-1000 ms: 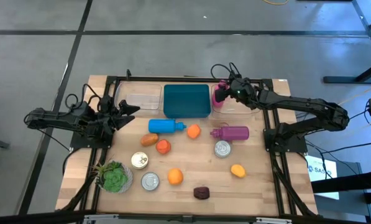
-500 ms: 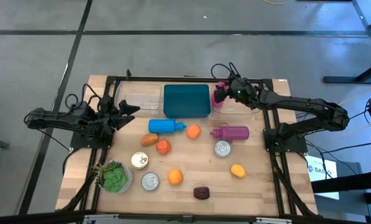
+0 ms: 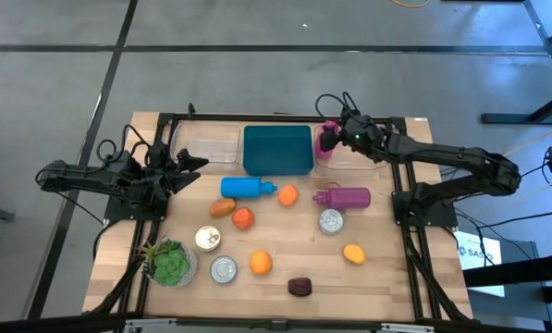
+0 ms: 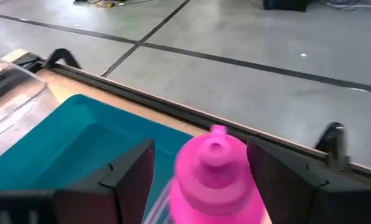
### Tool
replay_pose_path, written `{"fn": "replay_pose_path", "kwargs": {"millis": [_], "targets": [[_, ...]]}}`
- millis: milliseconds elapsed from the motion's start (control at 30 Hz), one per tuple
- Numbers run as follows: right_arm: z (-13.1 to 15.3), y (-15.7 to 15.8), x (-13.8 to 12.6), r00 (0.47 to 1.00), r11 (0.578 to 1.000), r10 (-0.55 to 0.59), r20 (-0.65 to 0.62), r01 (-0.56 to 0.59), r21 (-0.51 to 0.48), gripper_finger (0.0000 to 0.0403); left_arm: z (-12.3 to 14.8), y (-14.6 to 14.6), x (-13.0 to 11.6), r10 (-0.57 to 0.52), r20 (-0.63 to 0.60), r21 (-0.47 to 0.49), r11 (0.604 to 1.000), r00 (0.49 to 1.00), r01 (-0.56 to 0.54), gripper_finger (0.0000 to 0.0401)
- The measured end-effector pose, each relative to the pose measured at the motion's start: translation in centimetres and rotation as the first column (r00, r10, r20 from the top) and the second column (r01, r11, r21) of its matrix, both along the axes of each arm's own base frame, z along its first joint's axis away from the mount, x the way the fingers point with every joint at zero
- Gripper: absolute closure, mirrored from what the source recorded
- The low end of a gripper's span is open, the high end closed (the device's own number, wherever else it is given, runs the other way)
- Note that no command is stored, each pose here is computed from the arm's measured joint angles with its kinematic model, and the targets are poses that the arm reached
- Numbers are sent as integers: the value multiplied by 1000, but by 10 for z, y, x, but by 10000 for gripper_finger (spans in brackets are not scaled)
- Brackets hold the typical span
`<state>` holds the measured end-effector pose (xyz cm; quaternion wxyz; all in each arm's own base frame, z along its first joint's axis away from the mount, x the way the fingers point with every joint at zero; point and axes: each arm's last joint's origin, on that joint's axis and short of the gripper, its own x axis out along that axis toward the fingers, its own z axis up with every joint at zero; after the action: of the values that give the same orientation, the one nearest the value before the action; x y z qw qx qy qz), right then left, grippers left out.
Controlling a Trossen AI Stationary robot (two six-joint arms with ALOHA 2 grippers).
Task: Pick & Place Food Item
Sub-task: Put the purple tumbler into the right transparent bin
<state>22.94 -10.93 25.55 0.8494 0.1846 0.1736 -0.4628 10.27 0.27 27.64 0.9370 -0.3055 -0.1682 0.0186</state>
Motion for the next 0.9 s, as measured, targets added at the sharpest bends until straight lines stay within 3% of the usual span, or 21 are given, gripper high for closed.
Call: {"fn": "replay_pose_path", "kwargs": {"millis": [267,433,600,900], "targets": [[10,5,-14,1000,1000,-21,-15,21,-21,148,0,0,0,-1,0,-3,1000,1000,1,75],[26,13,-28,999,999,30,31,-29,-27,148,0,0,0,-1,0,-3,1000,1000,1,75],[40,25,-44,972,976,219,85,-220,2,150,0,0,0,-1,0,-3,1000,1000,1,75],[70,57,-50,846,847,532,43,-532,-2,214,0,0,0,0,1,-3,1000,1000,0,75]]}}
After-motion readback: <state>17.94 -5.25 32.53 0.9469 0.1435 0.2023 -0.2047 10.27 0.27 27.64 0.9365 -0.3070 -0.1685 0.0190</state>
